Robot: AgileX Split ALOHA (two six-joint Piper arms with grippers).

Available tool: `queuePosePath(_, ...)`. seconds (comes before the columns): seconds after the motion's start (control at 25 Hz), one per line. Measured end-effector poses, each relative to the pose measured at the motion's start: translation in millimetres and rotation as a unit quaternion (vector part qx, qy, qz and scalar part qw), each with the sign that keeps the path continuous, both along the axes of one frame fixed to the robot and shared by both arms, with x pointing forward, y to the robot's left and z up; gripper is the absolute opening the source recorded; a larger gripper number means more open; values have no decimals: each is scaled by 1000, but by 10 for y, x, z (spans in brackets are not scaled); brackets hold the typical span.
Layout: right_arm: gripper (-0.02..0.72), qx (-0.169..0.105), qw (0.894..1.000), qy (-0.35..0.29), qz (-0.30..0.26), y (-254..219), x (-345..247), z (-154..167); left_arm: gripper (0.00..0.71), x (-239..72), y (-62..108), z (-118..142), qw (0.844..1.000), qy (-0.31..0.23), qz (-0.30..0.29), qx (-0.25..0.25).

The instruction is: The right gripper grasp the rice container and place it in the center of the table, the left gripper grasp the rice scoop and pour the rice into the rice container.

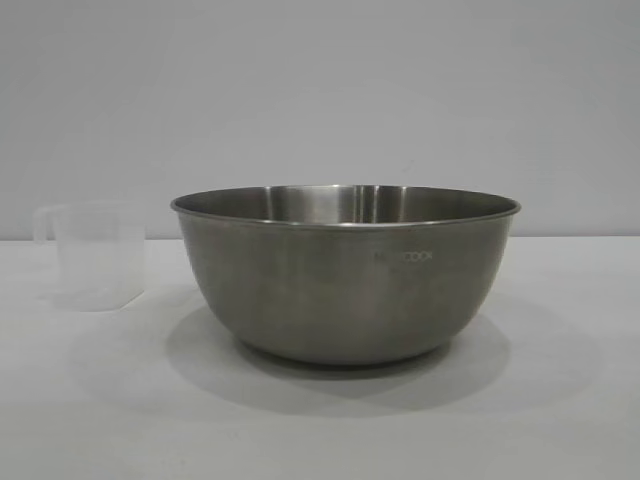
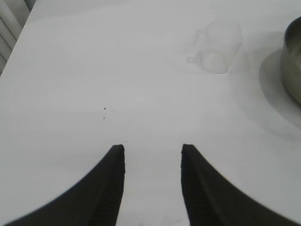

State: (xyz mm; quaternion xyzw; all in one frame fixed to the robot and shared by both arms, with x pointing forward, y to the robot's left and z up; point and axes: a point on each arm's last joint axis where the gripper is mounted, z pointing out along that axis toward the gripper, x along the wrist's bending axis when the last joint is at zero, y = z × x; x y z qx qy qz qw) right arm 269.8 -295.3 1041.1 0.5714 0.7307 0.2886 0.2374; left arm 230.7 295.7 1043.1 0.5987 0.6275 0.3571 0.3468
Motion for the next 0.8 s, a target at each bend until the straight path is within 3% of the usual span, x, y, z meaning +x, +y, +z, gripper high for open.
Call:
queuePosePath(0.2, 306, 9, 1000, -20, -6, -21, -60, 12, 254, 1, 0, -4, 1000, 1, 0, 0)
queuePosePath(0.4, 306, 36, 991, -117, -48, -112, -354, 28, 254, 1, 0, -4, 1000, 1, 0, 0)
queuePosePath(0.8, 306, 33, 986, -122, -112, -104, -408, 12, 254, -1, 1, -4, 1000, 0, 0, 1)
